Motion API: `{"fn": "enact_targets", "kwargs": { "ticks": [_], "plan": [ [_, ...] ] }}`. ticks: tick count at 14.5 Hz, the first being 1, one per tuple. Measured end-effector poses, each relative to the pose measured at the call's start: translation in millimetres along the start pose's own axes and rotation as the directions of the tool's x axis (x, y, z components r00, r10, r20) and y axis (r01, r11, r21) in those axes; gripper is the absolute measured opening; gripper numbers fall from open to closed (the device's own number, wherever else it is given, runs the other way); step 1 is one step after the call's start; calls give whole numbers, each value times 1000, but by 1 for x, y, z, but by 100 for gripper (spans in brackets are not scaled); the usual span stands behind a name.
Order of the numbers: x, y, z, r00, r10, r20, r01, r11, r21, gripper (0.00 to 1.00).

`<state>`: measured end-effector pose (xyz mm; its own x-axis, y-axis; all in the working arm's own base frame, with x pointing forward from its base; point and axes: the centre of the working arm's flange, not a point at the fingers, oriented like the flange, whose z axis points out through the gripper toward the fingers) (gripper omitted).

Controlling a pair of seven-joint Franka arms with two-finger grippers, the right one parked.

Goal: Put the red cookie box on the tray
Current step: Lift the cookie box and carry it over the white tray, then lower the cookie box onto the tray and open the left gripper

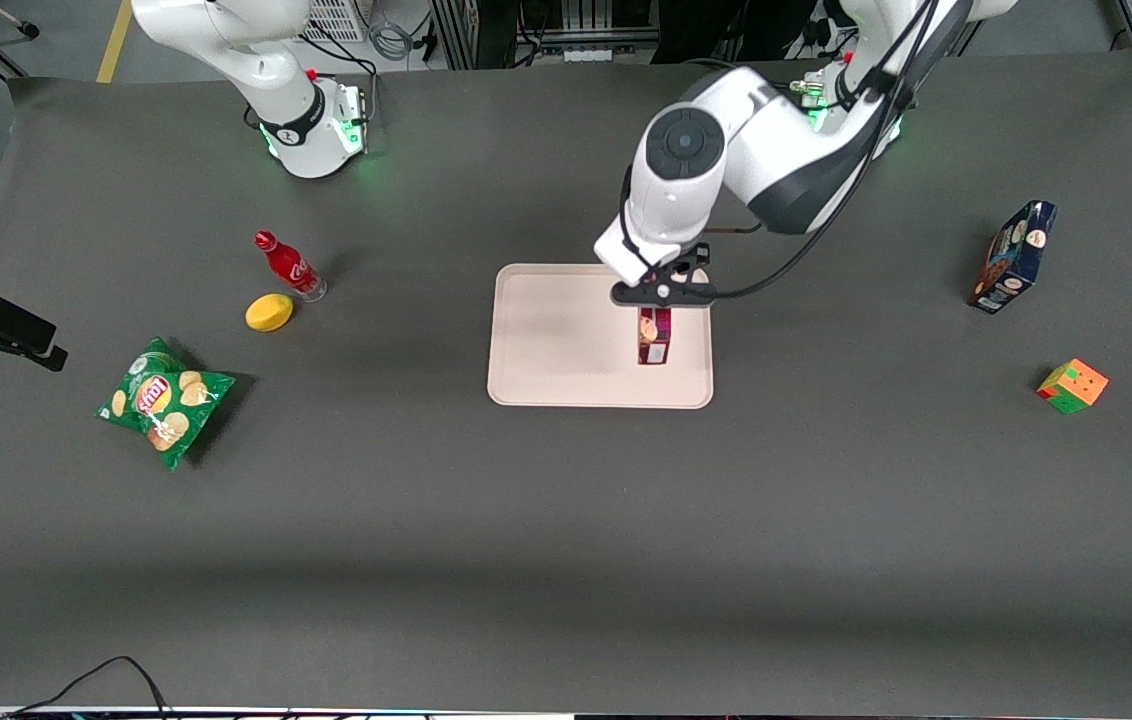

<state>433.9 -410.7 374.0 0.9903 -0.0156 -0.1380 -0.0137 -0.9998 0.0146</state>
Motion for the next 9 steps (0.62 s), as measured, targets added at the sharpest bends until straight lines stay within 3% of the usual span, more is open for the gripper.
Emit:
{"fn": "enact_targets", "kwargs": {
  "ticks": [5,9],
  "plan": [
    [4,-1,86,996,-87,10,87,995,-45,23],
    [2,-7,124,1000,-18,-13,19,999,29,23]
  ]
}}
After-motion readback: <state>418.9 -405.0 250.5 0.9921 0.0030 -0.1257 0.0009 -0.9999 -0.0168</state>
